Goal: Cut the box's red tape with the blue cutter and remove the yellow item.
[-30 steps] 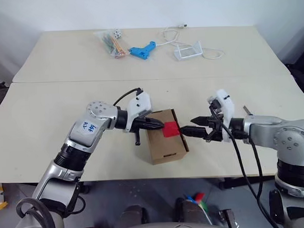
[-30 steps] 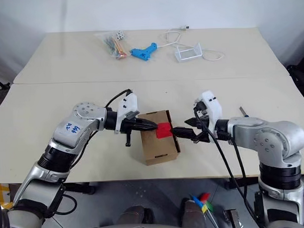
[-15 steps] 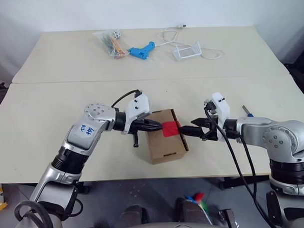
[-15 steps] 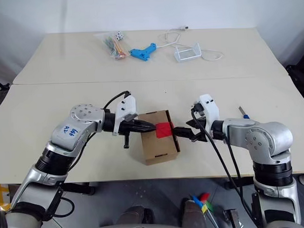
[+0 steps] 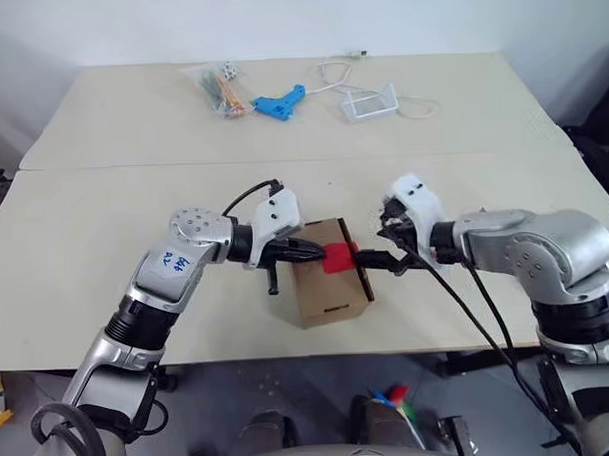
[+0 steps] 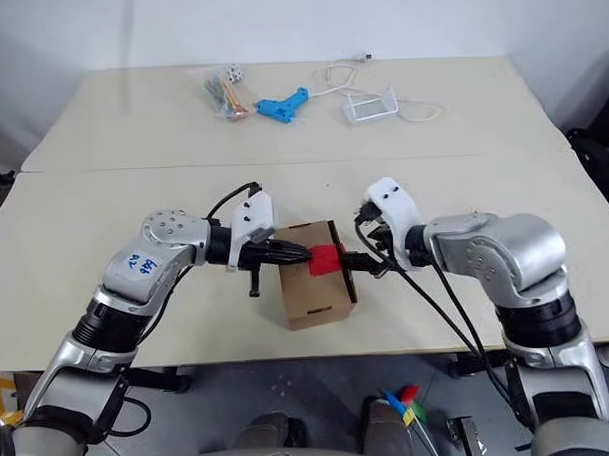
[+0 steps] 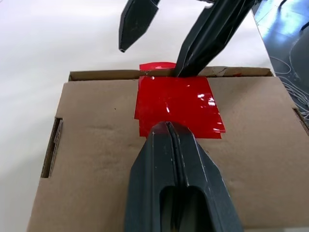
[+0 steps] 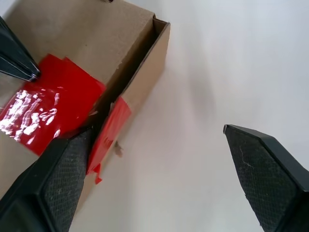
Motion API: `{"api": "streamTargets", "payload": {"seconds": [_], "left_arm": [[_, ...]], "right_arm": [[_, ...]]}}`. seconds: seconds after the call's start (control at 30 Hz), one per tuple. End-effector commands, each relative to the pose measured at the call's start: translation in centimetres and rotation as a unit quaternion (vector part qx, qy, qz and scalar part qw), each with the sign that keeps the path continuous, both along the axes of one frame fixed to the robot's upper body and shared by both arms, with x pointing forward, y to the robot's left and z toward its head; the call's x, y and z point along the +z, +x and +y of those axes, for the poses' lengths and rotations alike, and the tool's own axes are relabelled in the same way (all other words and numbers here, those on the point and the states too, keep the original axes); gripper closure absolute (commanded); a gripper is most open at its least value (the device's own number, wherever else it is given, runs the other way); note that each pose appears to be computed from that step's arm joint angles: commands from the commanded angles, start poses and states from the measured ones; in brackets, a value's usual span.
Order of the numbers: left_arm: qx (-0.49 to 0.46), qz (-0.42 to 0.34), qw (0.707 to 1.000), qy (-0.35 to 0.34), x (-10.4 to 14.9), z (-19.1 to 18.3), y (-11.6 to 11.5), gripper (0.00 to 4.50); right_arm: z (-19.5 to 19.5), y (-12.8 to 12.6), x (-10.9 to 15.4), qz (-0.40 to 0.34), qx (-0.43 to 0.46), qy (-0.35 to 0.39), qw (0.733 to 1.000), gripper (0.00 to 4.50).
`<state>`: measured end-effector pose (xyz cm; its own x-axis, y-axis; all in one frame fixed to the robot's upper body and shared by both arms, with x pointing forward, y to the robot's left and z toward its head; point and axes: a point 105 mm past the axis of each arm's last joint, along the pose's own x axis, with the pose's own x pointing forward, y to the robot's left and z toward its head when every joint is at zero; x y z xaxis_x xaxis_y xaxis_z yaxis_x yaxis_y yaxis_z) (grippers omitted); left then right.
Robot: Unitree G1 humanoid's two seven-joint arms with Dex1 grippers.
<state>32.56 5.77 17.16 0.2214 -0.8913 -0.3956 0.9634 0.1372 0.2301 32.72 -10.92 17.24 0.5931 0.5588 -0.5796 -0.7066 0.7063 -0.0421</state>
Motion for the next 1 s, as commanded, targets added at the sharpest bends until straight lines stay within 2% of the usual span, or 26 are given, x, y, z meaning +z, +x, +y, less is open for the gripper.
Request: {"api": "streamTargets", "payload": {"seconds": [0.03, 0.23, 0.43, 0.77, 1.0], "left_arm": [[-0.003, 0.004, 1.0, 0.014, -0.8, 0.0, -0.4, 4.5], [-0.004, 0.0, 1.0, 0.02, -0.9, 0.0, -0.6, 4.5], [0.017, -0.013, 0.997, 0.072, -2.8, 1.3, 0.0, 4.5], [0.026, 0.011, 0.997, 0.074, -4.2, 1.5, -0.2, 4.5], [0.026, 0.011, 0.997, 0.072, -4.2, 1.4, -0.2, 4.5]], "right_arm": [[-0.2, 0.0, -1.6, 0.013, -0.003, -0.033, 0.999, 0.01], [-1.4, 0.2, -2.2, 0.024, -0.01, -0.052, 0.998, 0.01], [-2.0, 0.7, -2.3, 0.028, -0.016, -0.049, 0.998, 0.01], [-3.4, 1.9, -2.8, 0.014, -0.052, -0.052, 0.997, 0.01], [-1.6, 3.1, -2.1, 0.02, -0.076, 0.03, 0.996, 0.01]]}}
